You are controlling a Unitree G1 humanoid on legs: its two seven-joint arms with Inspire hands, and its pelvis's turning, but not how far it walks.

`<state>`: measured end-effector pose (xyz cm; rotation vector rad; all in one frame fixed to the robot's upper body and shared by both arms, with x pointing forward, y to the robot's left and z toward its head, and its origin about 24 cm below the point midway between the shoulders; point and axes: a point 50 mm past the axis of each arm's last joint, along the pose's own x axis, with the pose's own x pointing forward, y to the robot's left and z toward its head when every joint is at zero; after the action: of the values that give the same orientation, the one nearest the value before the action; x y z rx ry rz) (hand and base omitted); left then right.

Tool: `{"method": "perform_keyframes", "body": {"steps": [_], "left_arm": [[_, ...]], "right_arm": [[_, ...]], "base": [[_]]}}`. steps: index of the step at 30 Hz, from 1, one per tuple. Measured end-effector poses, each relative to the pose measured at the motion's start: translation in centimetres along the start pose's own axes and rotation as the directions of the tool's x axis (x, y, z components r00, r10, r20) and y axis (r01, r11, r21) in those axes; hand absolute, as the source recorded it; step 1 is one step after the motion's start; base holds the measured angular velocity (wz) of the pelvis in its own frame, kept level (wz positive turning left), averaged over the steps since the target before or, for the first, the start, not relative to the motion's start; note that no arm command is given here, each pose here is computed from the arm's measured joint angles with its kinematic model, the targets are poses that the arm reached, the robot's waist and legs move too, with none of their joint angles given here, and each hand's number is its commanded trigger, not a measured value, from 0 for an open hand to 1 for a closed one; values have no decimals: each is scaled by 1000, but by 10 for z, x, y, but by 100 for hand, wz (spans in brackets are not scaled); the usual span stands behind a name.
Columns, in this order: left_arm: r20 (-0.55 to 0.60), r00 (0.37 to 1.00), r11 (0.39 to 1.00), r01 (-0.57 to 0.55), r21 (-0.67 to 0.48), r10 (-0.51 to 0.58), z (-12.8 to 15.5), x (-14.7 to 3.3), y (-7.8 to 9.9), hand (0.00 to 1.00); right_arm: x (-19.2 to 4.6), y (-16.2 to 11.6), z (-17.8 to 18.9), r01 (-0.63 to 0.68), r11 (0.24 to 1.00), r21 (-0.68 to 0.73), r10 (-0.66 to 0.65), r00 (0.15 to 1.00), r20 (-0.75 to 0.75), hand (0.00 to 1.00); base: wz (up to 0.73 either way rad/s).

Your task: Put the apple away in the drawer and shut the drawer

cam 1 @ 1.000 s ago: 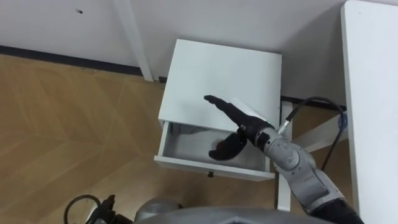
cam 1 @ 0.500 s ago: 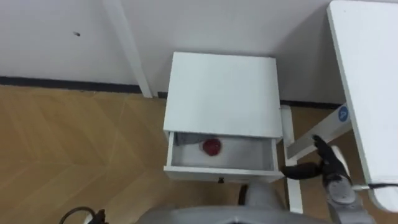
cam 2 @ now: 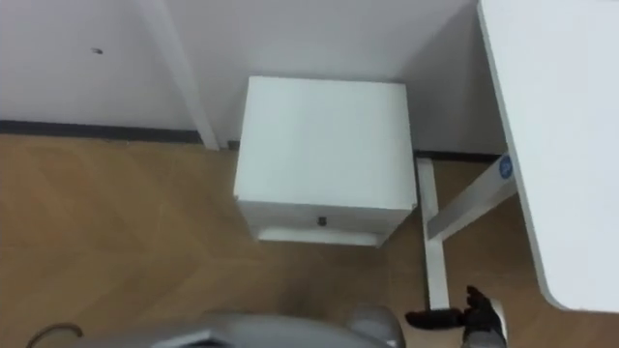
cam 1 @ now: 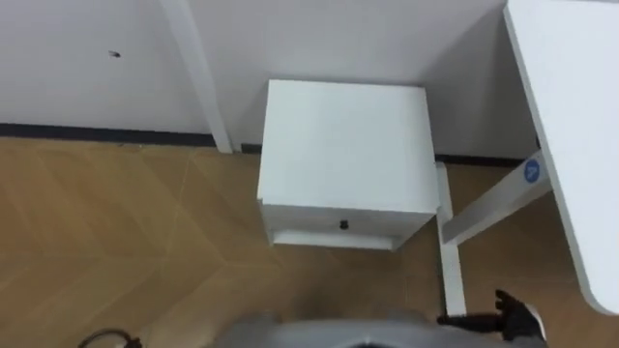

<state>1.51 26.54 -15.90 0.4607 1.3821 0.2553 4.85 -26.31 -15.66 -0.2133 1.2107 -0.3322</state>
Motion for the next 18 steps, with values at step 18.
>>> {"method": "perform_keyframes", "body": {"steps": [18], "left_arm": [[-15,999,998,40,-42,-41,-4,-3,-13,0]], "right_arm": [[-3,14,-24,-107,992,62,114,986,-122,0]], "base": [[-1]]}}
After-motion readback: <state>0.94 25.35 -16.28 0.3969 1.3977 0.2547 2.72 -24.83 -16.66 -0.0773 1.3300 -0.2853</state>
